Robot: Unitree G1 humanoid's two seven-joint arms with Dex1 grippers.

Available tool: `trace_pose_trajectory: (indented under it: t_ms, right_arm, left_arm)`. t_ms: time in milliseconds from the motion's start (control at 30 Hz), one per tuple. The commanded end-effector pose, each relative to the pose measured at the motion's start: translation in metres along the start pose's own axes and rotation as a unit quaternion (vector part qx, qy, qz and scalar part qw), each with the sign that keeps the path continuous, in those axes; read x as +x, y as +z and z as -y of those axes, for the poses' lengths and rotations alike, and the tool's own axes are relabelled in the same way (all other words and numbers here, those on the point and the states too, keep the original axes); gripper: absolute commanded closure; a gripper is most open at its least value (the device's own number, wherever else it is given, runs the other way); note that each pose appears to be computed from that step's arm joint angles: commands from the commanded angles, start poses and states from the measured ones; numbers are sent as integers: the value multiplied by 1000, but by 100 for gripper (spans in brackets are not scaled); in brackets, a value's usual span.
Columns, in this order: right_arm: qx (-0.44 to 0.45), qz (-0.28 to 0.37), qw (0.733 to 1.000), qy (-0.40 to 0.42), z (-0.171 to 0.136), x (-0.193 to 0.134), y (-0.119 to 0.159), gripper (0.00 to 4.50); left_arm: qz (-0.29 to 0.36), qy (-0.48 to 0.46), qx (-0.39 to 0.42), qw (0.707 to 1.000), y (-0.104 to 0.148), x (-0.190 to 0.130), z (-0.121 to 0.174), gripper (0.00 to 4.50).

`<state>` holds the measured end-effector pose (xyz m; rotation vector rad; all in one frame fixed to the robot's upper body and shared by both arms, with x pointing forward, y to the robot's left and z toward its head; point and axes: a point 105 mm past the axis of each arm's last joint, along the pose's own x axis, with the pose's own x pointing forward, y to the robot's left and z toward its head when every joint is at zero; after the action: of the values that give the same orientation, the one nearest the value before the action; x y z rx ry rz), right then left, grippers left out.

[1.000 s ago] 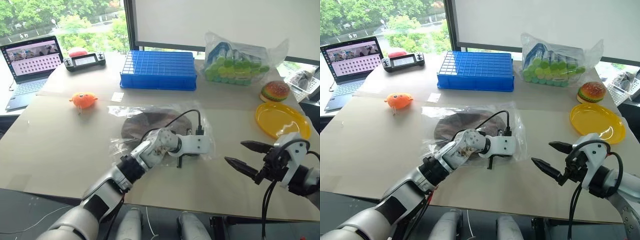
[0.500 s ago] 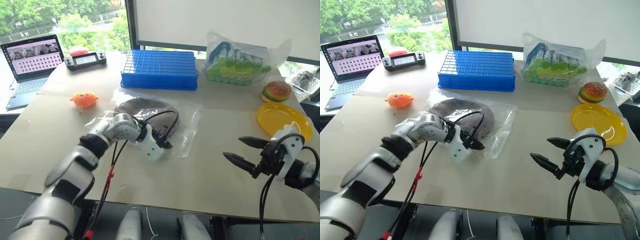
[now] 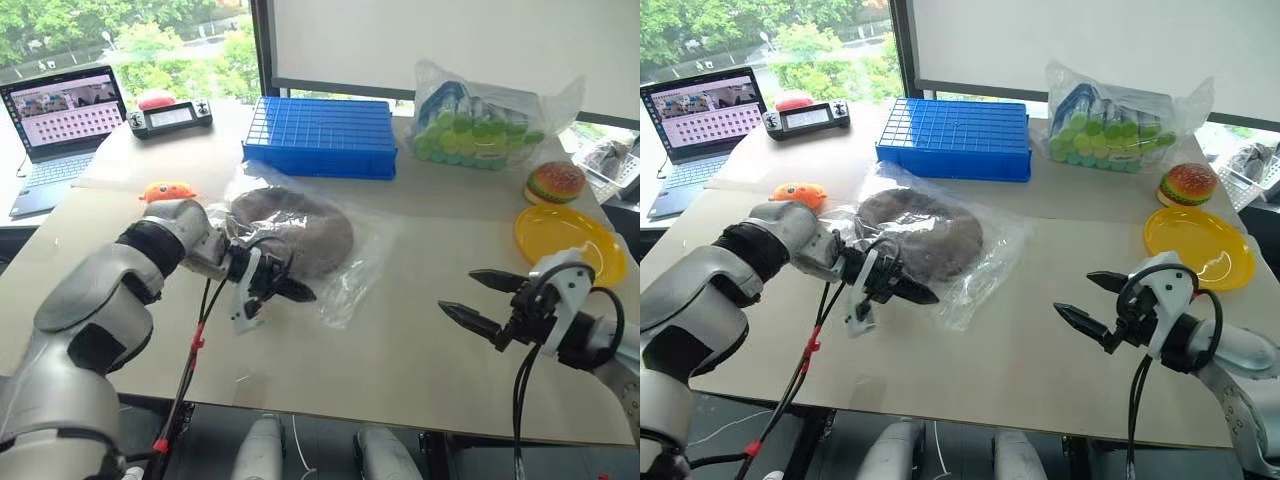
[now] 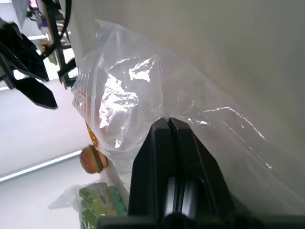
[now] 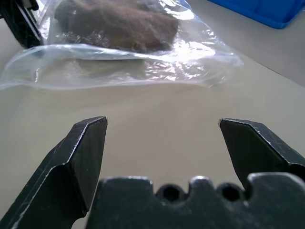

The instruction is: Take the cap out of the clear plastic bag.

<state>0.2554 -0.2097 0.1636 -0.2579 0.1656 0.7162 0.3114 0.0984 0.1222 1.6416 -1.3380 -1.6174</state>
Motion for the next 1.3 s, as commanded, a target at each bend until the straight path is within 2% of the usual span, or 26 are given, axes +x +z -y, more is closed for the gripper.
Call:
trace_pose_trajectory:
  t_ms: [33, 267, 433, 700, 867, 967, 1067, 1167, 1300]
  right_arm:
    - [-25, 16, 1000, -1, 0, -1, 10, 0]
    - [-20, 15, 1000, 16, 0, 3, 6, 0]
    - [-20, 20, 999, 42, 0, 14, 8, 0]
    - [-27, 25, 996, 79, 0, 30, 12, 0]
    - [-24, 30, 995, 90, -3, 37, 13, 0]
    - [-22, 31, 995, 92, -4, 39, 13, 0]
    - [-20, 32, 995, 95, -5, 40, 13, 0]
    - [-19, 31, 995, 97, -4, 40, 13, 0]
    - [-19, 29, 995, 98, -3, 41, 11, 0]
  left_arm:
    - [-1, 36, -10, 999, 4, -30, -9, 449]
    - [-74, 16, -115, 990, 9, -74, -12, 449]
    - [-110, 10, -166, 980, 19, -89, -11, 449]
    - [-181, -45, -233, 954, 51, -115, 35, 449]
    - [-268, -20, -242, 932, 41, -130, 43, 449]
    - [-283, 19, -258, 923, 36, -127, 38, 449]
    - [-279, 40, -283, 917, 38, -122, 36, 379]
    - [-276, 39, -300, 912, 42, -121, 38, 273]
    - [-288, -14, -350, 891, 49, -125, 56, 141]
